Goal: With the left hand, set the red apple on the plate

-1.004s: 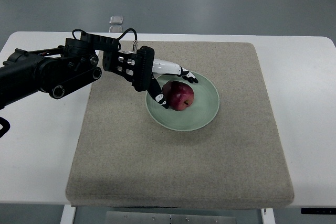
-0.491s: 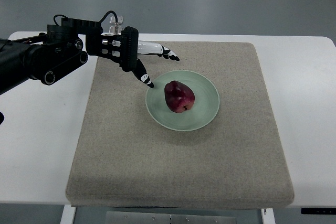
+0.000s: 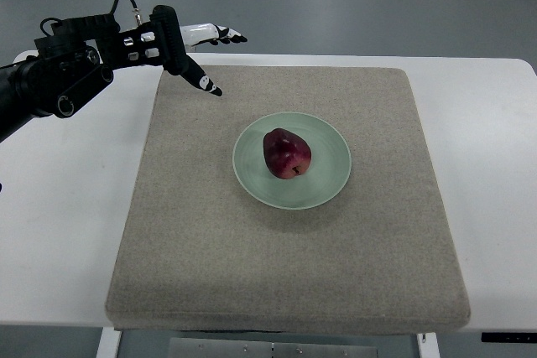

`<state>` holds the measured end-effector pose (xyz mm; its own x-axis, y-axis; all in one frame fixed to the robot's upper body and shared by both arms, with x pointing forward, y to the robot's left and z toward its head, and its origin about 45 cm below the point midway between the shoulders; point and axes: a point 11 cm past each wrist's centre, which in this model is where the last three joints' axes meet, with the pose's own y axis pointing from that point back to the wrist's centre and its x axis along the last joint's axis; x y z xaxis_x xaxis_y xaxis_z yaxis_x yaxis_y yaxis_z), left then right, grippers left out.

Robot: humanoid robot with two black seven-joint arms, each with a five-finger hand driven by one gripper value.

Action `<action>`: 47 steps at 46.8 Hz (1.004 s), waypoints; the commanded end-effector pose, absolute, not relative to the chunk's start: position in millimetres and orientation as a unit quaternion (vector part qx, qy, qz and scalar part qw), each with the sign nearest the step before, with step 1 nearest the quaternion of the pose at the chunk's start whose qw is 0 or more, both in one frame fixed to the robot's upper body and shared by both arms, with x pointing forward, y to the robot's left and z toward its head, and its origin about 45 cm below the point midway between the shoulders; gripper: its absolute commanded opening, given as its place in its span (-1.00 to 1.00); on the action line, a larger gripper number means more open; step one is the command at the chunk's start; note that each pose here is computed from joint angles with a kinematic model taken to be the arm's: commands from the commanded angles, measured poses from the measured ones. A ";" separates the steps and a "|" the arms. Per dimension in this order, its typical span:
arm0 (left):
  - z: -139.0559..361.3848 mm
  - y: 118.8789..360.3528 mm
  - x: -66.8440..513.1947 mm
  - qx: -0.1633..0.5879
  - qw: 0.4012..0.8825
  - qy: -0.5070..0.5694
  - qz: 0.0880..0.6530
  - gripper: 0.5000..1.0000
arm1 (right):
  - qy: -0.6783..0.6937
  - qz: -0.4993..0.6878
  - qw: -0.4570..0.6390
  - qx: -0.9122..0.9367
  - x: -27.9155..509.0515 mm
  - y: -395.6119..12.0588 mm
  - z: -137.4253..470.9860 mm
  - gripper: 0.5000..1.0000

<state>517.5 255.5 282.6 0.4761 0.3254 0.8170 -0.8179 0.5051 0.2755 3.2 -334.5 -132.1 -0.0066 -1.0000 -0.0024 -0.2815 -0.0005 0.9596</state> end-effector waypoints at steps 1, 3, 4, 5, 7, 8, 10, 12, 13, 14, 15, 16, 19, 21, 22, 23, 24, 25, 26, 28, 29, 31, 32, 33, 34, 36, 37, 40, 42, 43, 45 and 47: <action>289.1 265.6 522.3 0.321 0.782 -0.350 0.403 0.97 | -0.567 -0.426 0.422 0.565 3.0 -334.5 -132.2 0.86; 291.7 270.9 524.1 0.312 0.778 -0.345 0.423 0.97 | -0.568 -0.426 0.422 0.564 3.1 -334.6 -132.2 0.86; 294.4 273.9 525.5 0.306 0.775 -0.343 0.434 0.97 | -0.568 -0.426 0.422 0.564 3.1 -334.6 -132.2 0.86; 296.5 276.7 526.6 0.300 0.772 -0.341 0.445 0.97 | -0.568 -0.426 0.422 0.564 3.1 -334.6 -132.2 0.86; 301.7 281.5 529.1 0.285 0.764 -0.337 0.470 0.97 | -0.568 -0.426 0.422 0.564 3.1 -334.6 -132.2 0.86; 304.0 283.9 530.1 0.276 0.761 -0.333 0.483 0.98 | -0.567 -0.426 0.422 0.565 3.0 -334.5 -132.2 0.86; 307.3 288.1 531.5 0.258 0.756 -0.322 0.508 0.98 | -0.568 -0.426 0.422 0.564 3.1 -334.6 -132.2 0.86; 310.9 292.9 532.9 0.239 0.753 -0.306 0.532 0.98 | -0.567 -0.426 0.422 0.565 3.0 -334.5 -132.2 0.86; 313.1 294.6 533.7 0.227 0.752 -0.295 0.543 0.98 | -0.567 -0.426 0.422 0.565 3.0 -334.5 -132.2 0.86; 313.5 297.6 534.2 0.217 0.751 -0.281 0.556 0.98 | -0.567 -0.426 0.422 0.565 3.0 -334.5 -132.2 0.86; 314.7 300.2 534.8 0.206 0.750 -0.269 0.568 0.98 | -0.567 -0.426 0.422 0.565 3.0 -334.5 -132.2 0.86; 316.0 303.3 535.3 0.193 0.749 -0.256 0.580 0.98 | -0.567 -0.426 0.422 0.565 3.0 -334.5 -132.2 0.86; 317.7 311.1 537.1 0.154 0.743 -0.209 0.617 0.97 | -0.567 -0.426 0.422 0.565 3.0 -334.5 -132.2 0.86; 316.8 315.9 538.4 0.132 0.736 -0.175 0.641 0.98 | -0.567 -0.426 0.422 0.565 3.0 -334.5 -132.2 0.86; 315.7 320.2 538.7 0.123 0.730 -0.159 0.653 0.97 | -0.568 -0.426 0.422 0.564 3.1 -334.6 -132.2 0.86; 315.1 324.4 539.0 0.114 0.725 -0.143 0.664 0.98 | -0.567 -0.426 0.422 0.564 2.8 -334.5 -132.2 0.86; 314.7 328.8 539.2 0.107 0.720 -0.129 0.674 0.98 | -0.567 -0.426 0.422 0.565 3.0 -334.5 -132.2 0.86; 313.2 331.1 539.3 0.099 0.716 -0.116 0.682 0.98 | -0.567 -0.426 0.422 0.565 3.0 -334.5 -132.2 0.85; 312.3 331.5 539.6 0.091 0.713 -0.105 0.687 0.98 | -0.567 -0.426 0.422 0.564 2.8 -334.5 -132.2 0.86; 302.7 326.9 538.9 0.080 0.712 -0.078 0.693 0.98 | -0.567 -0.426 0.422 0.565 3.0 -334.5 -132.2 0.86; 296.0 325.3 537.7 0.077 0.711 -0.065 0.695 0.98 | -0.567 -0.426 0.422 0.565 3.0 -334.5 -132.2 0.86; 288.1 322.5 536.6 0.070 0.710 -0.042 0.699 0.98 | -0.567 -0.426 0.422 0.565 3.0 -334.5 -132.2 0.86; 286.0 320.7 536.6 0.066 0.709 -0.032 0.702 0.98 | -0.567 -0.426 0.422 0.565 3.0 -334.5 -132.2 0.86; 284.0 319.9 536.5 0.061 0.707 -0.021 0.705 0.98 | -0.568 -0.426 0.422 0.564 3.1 -334.6 -132.2 0.86; 282.4 318.4 536.7 0.058 0.705 -0.009 0.707 0.98 | -0.568 -0.426 0.422 0.564 3.1 -334.6 -132.2 0.86; 279.2 316.9 537.0 0.052 0.700 0.017 0.712 0.98 | -0.567 -0.426 0.422 0.565 3.0 -334.5 -132.2 0.86; 277.1 317.1 536.8 0.050 0.697 0.032 0.714 0.98 | -0.567 -0.426 0.422 0.565 3.0 -334.5 -132.2 0.86; 266.1 314.2 534.6 0.047 0.693 0.068 0.716 0.98 | -0.567 -0.426 0.422 0.565 3.0 -334.5 -132.2 0.86; 257.9 311.2 532.1 0.043 0.696 0.082 0.712 0.98 | -0.567 -0.426 0.422 0.565 3.0 -334.5 -132.2 0.86; 254.9 310.1 531.1 0.040 0.696 0.088 0.711 0.98 | -0.568 -0.426 0.422 0.564 3.1 -334.6 -132.2 0.86; 251.5 307.8 530.0 0.034 0.699 0.096 0.708 0.98 | -0.568 -0.426 0.422 0.564 3.1 -334.6 -132.2 0.86; 248.8 304.8 528.9 0.026 0.708 0.104 0.698 0.98 | -0.567 -0.426 0.422 0.565 3.0 -334.5 -132.2 0.86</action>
